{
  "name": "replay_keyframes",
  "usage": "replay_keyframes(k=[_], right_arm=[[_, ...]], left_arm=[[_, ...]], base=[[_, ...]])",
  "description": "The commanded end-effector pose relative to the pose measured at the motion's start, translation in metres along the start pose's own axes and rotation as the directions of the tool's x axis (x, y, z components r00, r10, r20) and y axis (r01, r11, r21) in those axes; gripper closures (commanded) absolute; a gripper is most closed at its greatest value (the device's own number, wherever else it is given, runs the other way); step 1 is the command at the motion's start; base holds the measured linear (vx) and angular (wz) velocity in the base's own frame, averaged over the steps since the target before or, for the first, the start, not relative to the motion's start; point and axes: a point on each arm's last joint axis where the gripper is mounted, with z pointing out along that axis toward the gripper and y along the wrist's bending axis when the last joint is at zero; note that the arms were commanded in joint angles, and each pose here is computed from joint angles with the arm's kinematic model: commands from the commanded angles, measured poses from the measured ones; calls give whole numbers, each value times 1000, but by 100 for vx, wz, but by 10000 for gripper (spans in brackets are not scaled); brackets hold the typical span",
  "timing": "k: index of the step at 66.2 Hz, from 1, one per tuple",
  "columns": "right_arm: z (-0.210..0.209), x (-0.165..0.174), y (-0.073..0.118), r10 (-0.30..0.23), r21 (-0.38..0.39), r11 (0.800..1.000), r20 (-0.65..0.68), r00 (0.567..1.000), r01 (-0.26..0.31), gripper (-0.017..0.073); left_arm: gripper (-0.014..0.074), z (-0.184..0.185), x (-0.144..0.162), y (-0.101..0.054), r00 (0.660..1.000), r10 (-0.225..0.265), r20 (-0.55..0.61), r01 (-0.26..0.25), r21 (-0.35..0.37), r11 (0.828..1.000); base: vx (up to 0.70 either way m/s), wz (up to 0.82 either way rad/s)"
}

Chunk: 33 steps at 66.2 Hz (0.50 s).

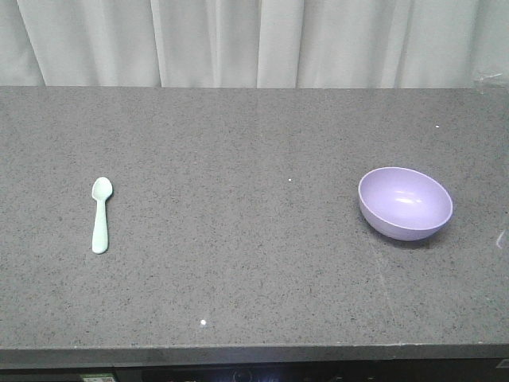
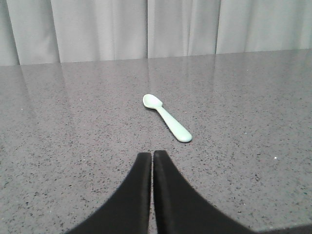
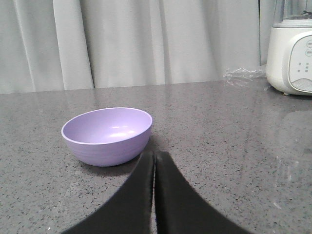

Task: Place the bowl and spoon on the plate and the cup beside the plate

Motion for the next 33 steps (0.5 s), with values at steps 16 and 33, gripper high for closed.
replay_keyframes(k=[16,33], right_arm=[[-1,-6,1,-6,-11,1000,77,997,7,562],[-1,-6,1,-6,-11,1000,77,997,7,562]], left_arm=[[600,0,-8,-1,998,-14,67,13,10,1000],[600,0,-8,-1,998,-14,67,13,10,1000]], base=[[3,0],[0,0]])
